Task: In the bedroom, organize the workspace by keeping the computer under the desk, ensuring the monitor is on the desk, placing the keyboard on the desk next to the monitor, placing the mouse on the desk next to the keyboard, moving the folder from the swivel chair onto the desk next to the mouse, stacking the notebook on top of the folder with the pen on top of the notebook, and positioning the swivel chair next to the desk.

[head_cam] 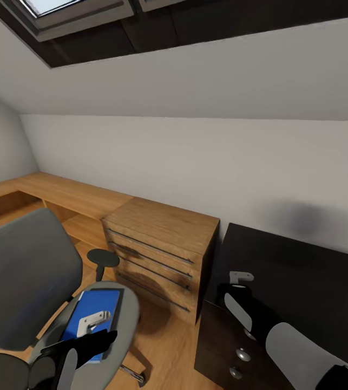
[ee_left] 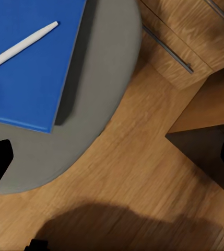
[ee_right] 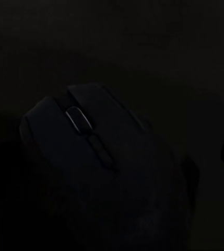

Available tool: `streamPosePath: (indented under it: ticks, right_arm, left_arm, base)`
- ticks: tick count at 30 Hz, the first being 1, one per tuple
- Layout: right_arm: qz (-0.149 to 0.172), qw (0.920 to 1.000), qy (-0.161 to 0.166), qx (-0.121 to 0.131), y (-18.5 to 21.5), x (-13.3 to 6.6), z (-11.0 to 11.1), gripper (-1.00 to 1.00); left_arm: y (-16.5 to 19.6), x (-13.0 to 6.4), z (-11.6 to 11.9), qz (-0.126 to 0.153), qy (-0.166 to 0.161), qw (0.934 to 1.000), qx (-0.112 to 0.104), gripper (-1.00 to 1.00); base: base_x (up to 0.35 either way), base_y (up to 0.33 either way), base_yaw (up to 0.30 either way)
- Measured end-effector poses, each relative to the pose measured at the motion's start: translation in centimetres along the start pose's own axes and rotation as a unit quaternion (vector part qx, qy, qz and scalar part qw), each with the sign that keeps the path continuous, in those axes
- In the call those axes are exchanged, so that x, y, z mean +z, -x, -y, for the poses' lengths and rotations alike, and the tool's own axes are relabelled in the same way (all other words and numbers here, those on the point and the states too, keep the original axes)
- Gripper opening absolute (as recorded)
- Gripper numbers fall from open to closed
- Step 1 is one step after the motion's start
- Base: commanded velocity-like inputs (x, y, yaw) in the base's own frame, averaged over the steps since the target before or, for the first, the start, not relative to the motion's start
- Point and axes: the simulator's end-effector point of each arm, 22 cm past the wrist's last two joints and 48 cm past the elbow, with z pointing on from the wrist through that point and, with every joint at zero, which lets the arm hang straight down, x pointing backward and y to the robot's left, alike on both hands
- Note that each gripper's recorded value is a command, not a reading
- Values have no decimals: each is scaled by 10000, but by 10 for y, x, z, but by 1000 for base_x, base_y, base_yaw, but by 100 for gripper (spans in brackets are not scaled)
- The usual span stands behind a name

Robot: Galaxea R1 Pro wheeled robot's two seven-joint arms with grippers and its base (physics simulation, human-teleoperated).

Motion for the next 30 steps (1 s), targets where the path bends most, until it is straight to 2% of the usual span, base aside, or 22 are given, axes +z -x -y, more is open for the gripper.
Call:
streamPosePath:
  ticks: [7,8,30]
  right_arm:
    - [0,10000,-3,-18,0,0,0,100]
    - [-2,10000,1,-16,0,0,0,-100]
    - [2,10000,12,-62,0,-1,-2,-100]
  left_arm:
    - [0,0,0,0,3,10000,-2,100]
    - [0,0,0,0,3,10000,-2,100]
    - [-2,1,-3,-27,31,10000,7,100]
  base:
    - [0,0,0]
    - [0,0,0]
    - [0,0,0]
